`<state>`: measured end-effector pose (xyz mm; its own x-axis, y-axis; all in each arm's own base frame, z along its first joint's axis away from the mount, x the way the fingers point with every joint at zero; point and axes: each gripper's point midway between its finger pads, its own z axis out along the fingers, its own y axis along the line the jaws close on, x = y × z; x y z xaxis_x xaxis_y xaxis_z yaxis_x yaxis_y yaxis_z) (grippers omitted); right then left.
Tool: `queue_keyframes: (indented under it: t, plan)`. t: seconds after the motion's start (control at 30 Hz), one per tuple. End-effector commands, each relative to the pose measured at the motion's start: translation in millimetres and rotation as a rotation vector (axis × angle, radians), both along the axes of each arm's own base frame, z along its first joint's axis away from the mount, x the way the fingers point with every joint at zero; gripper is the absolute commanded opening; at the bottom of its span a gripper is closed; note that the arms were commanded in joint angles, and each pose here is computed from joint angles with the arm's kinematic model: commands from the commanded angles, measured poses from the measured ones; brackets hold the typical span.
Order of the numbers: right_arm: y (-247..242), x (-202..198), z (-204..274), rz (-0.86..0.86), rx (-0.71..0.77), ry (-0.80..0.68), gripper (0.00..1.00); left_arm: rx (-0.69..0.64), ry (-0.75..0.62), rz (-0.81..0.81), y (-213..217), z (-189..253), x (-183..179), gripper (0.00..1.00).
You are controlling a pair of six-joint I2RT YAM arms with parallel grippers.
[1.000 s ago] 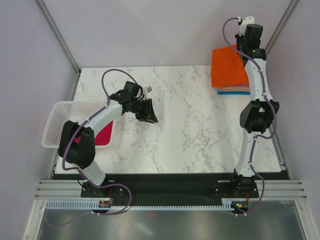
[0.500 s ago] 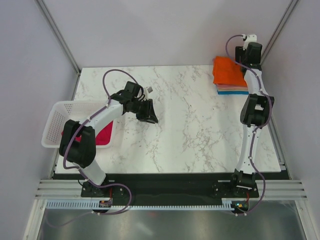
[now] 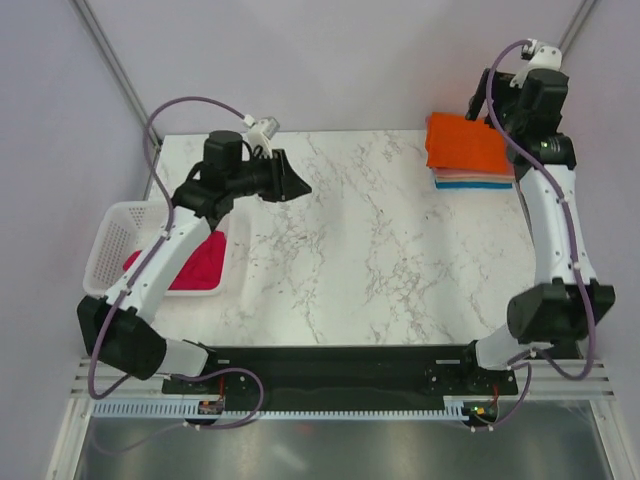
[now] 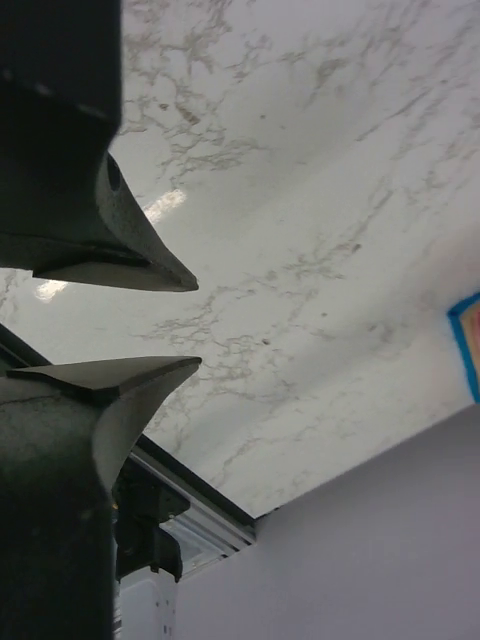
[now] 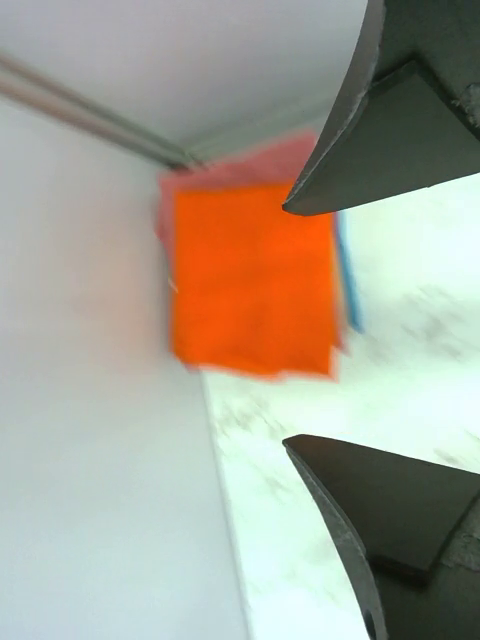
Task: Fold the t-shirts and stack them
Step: Reset both grippers
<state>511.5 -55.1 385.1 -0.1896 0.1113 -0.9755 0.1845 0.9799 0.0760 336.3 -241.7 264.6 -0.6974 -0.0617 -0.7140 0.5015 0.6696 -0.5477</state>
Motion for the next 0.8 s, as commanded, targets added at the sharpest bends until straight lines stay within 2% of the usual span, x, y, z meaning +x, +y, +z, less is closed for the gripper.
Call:
queue_keyframes:
  t: [0.0, 0.03, 0.1, 0.13, 0.23, 0.43, 0.6, 0.77]
  plan:
    - [80, -76, -40, 0.199, 0.256, 0.180, 0.98, -0.065, -0.298, -0.006, 9, 94, -9, 0.40]
    - [94, -105, -38, 0.247, 0.303, 0.183, 0.98, -0.076, -0.324, -0.005, 14, 107, -21, 0.43]
    - [105, -133, -40, 0.258, 0.403, 0.200, 0.98, -0.094, -0.328, -0.031, 15, 113, -37, 0.55]
    - [118, -157, -37, 0.327, 0.433, 0.192, 0.98, -0.107, -0.342, -0.046, 18, 119, -50, 0.61]
    - [126, -194, -38, 0.353, 0.481, 0.182, 0.98, -0.122, -0.303, -0.069, 20, 106, -70, 0.99]
    - [128, -233, -51, 0.347, 0.512, 0.168, 0.98, -0.135, -0.275, -0.055, 31, 90, -99, 1.00]
    - [125, -238, -55, 0.323, 0.515, 0.198, 0.98, -0.131, -0.267, -0.031, 38, 82, -108, 1.00]
    - [124, -242, -41, 0.328, 0.500, 0.142, 0.98, -0.124, -0.280, -0.010, 42, 85, -111, 1.00]
